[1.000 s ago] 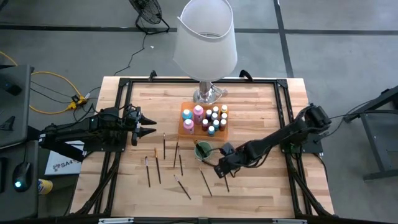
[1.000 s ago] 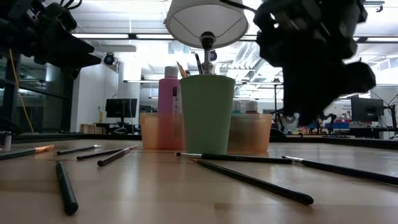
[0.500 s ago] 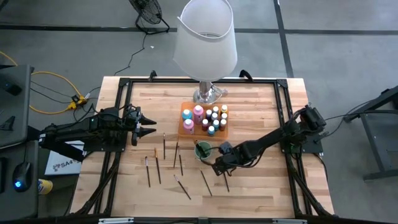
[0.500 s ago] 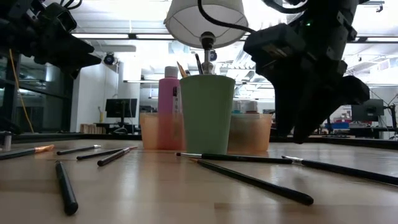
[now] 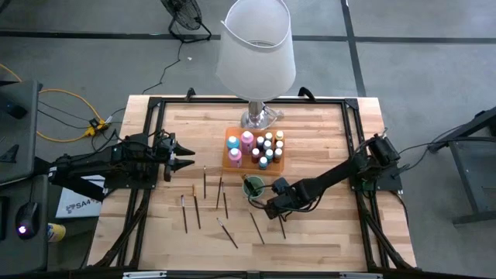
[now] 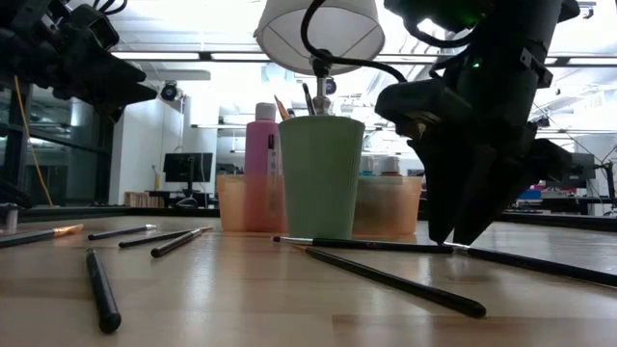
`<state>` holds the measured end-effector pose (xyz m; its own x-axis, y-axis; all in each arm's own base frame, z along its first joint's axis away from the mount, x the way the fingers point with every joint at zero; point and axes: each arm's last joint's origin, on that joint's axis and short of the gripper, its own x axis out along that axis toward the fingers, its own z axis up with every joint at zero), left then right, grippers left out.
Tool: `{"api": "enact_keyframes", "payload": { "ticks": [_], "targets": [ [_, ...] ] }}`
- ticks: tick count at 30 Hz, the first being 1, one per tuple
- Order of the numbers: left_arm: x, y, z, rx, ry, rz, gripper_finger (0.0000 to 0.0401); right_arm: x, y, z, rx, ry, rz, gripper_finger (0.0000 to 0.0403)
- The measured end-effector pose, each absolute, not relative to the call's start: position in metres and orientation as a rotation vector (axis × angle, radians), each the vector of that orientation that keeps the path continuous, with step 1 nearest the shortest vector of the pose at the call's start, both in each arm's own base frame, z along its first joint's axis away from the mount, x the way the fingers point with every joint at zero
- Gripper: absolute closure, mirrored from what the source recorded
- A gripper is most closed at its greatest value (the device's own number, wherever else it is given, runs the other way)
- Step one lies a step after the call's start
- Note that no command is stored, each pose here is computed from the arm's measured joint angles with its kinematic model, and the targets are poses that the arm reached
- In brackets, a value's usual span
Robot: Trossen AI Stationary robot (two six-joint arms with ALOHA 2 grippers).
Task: Pick & Place Paint Supplies
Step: Put the gray paintbrushes into the green cup
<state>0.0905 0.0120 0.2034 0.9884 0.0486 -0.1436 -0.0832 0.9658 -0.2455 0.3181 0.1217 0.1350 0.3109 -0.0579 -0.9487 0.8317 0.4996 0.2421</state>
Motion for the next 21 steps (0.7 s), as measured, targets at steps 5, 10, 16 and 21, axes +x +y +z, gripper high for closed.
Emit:
{"api": "enact_keyframes", "payload": {
  "ticks": [5,10,16,21],
  "targets": [
    [0.091,0.012,0.203,-0.254,0.137,0.067,0.0229,0.312,0.119,0.133,0.863,1.143,-0.763,0.0264],
    [0.091,0.012,0.203,-0.254,0.137,0.067,0.0229,0.31,0.12,0.132,0.897,1.2,-0.763,0.027],
    [0.09,0.012,0.203,-0.254,0.137,0.067,0.0229,0.307,0.121,0.132,0.987,1.264,-0.798,0.0293],
    [0.091,0.012,0.203,-0.254,0.137,0.067,0.0229,0.304,0.123,0.131,1.05,1.281,-0.841,0.0304]
  ]
}}
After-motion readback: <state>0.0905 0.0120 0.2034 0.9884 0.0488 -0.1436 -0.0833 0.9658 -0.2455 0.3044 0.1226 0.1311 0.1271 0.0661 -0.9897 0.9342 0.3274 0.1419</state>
